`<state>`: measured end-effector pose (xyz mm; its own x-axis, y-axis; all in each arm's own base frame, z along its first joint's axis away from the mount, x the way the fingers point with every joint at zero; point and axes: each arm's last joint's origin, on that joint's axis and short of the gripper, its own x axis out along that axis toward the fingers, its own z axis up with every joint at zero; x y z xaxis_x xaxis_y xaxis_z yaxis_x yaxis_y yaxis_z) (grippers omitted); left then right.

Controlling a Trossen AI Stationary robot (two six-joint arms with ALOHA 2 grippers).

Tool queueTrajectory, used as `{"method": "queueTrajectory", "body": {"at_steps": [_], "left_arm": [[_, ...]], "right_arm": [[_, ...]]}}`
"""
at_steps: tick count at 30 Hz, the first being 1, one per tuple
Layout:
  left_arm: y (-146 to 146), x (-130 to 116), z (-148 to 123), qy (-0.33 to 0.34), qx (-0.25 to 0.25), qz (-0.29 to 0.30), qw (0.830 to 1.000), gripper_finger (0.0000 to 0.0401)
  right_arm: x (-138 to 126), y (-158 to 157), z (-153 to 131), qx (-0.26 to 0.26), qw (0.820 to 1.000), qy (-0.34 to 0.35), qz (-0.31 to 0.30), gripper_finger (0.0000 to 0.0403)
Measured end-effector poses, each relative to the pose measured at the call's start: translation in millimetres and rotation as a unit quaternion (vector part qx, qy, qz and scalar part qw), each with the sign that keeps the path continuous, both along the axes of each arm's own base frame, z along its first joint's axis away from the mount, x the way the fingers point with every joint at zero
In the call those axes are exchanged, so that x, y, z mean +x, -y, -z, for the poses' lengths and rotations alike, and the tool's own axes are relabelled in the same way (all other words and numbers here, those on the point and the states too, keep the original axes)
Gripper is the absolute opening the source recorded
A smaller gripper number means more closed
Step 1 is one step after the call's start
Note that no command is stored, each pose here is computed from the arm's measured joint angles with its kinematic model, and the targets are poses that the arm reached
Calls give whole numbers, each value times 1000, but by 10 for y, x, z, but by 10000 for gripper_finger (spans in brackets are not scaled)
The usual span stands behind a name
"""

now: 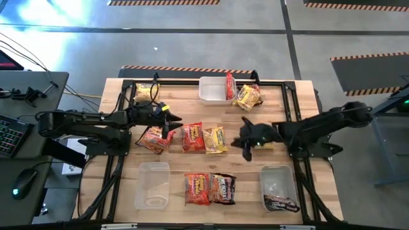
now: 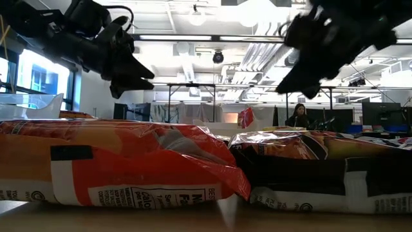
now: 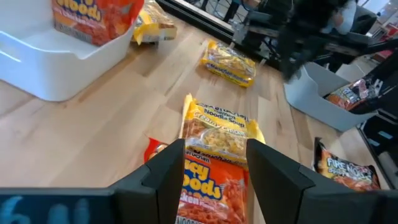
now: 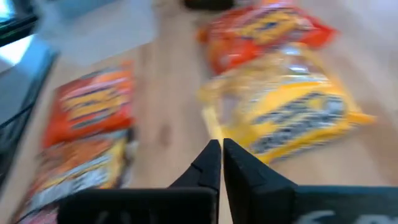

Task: Sort Maruchan noodles
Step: Put the yellow noodle pack into the transparent bin

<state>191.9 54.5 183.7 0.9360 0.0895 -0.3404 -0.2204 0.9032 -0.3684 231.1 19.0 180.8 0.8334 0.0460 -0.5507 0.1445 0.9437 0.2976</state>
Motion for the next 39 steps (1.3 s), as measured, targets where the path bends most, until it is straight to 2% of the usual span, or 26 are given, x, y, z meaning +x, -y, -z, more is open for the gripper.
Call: {"method": "queueTrajectory", "body": {"at_steps": [5, 11, 15, 18, 22, 25, 27, 29, 34, 39], "left_arm": [[11, 117, 70, 10, 7, 12, 1000, 161], [3, 278, 162, 42, 20, 23, 999, 161], [-14, 340, 284, 23, 3, 20, 1000, 161], [-32, 409, 327, 11, -9, 17, 1000, 161], [-70, 546, 315, 7, -1, 21, 1000, 161], [-94, 652, 281, 11, 10, 35, 999, 161], [-109, 726, 256, 16, 15, 46, 999, 161], [-122, 790, 236, 18, 15, 57, 998, 161], [-158, 921, 247, -2, 0, 55, 998, 161], [-175, 981, 271, -20, -6, 55, 998, 161]], "right_arm": [[82, 221, 82, 4, 999, -21, 41, 42], [215, 201, 202, -9, 998, -54, 16, 142], [316, 145, 310, 0, 997, -80, 12, 207], [411, 116, 374, -3, 995, -94, 33, 234], [541, 198, 446, 42, 986, -106, 125, 240], [617, 301, 516, 110, 969, -113, 191, 240], [648, 363, 571, 161, 955, -120, 218, 241], [680, 401, 615, 186, 950, -119, 220, 240], [730, 415, 646, 187, 954, -99, 214, 221], [742, 421, 631, 158, 963, -87, 200, 153]]}}
